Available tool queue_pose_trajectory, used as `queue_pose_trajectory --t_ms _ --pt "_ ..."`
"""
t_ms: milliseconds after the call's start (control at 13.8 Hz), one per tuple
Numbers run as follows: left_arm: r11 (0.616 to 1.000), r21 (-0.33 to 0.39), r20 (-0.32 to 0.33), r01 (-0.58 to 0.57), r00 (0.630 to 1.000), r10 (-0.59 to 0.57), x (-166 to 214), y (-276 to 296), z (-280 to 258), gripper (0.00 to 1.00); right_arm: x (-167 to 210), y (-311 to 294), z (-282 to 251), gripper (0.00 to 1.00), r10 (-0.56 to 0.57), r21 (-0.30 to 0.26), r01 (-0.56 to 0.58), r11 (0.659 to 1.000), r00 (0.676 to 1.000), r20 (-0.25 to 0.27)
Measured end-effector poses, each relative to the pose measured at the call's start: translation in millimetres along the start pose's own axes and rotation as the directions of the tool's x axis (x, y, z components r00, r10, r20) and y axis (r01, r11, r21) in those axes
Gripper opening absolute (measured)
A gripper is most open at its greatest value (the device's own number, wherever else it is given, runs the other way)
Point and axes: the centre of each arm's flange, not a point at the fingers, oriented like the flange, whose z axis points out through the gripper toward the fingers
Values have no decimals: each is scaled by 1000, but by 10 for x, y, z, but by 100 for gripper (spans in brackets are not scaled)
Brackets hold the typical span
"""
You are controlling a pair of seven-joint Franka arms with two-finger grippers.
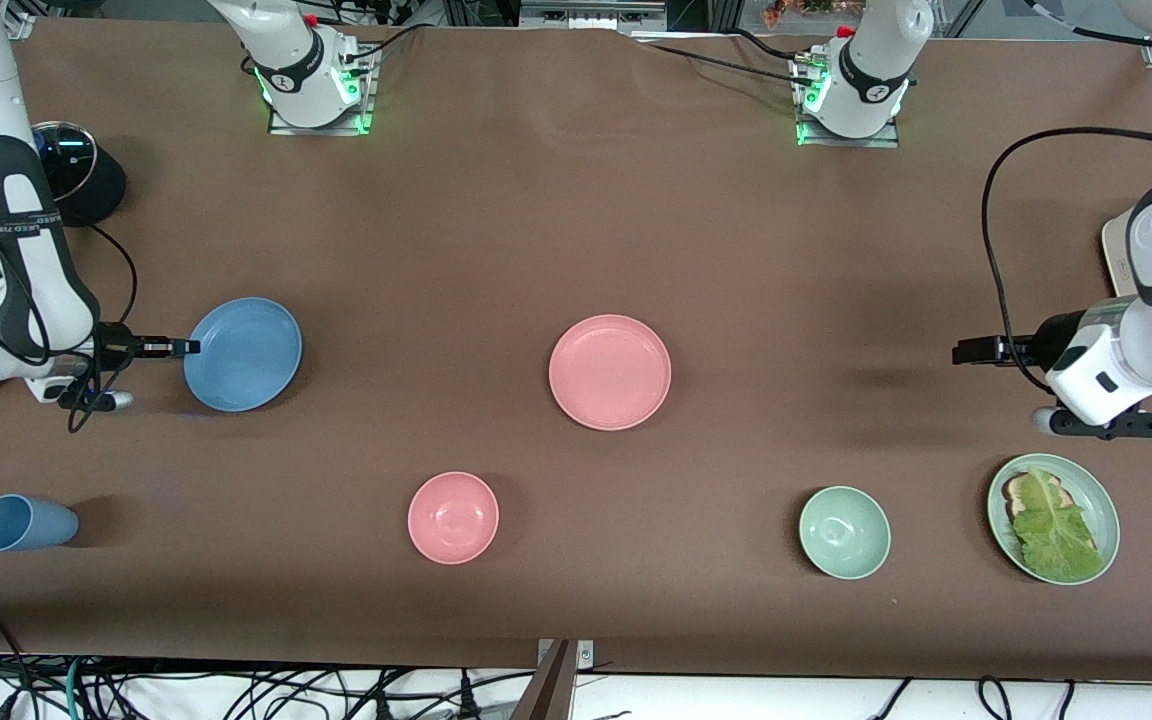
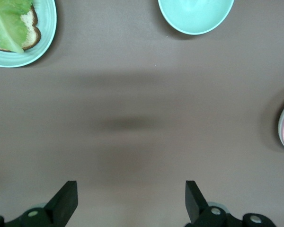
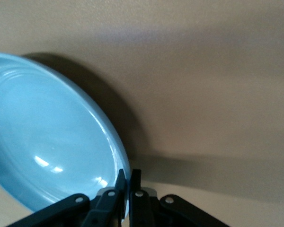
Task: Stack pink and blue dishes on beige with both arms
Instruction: 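Grip the blue plate's rim with the right gripper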
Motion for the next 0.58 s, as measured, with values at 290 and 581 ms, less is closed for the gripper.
queue_pose_trajectory --t_ms 290,581 --pt "1000 -3 14 -21 1000 21 -179 111 -452 100 72 -233 -214 4 -39 34 37 999 998 41" --pt "999 6 -7 -48 999 49 -298 266 -770 100 192 -981 -889 4 -89 51 86 995 993 72"
